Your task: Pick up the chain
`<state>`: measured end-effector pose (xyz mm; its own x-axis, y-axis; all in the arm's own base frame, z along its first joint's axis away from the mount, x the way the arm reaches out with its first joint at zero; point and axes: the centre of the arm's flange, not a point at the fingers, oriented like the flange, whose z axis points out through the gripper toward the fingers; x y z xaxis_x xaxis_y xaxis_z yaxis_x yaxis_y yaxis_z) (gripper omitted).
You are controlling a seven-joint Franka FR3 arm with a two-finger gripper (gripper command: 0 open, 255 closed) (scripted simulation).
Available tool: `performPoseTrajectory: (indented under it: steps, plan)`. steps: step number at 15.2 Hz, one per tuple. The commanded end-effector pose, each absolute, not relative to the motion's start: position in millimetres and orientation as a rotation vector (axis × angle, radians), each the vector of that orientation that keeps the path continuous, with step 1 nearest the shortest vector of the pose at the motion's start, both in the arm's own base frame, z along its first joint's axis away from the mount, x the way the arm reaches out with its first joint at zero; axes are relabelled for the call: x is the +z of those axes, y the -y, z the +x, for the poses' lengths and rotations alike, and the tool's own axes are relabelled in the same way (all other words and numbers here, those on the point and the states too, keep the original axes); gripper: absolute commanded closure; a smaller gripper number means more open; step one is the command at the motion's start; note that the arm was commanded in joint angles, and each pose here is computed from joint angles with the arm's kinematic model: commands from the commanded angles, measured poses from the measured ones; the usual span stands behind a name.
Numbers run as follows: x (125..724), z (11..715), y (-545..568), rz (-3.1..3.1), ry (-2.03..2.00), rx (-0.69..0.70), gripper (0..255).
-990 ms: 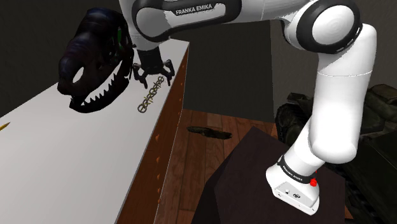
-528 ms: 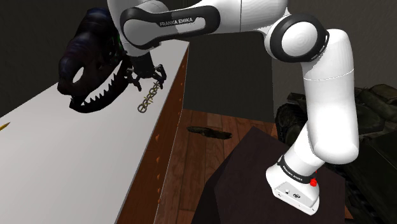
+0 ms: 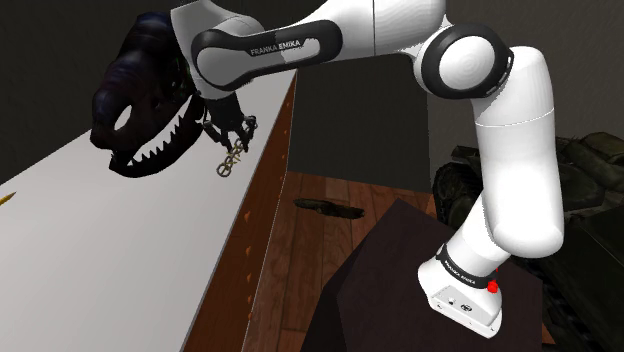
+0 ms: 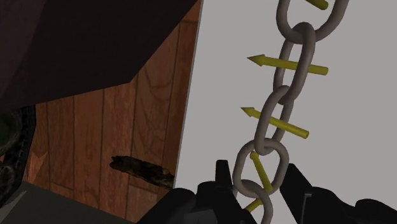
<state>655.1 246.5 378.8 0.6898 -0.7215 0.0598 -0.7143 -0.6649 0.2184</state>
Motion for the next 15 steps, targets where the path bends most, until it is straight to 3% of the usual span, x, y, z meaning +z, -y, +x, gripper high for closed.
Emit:
performPoseTrajectory:
  steps: [1,7,15]
  plan:
    - [379,655,-246,2.677,1.155,-0.047,255]
    - [379,655,-247,2.677,1.154,-0.047,255]
    - [421,655,-247,2.677,1.154,-0.047,255]
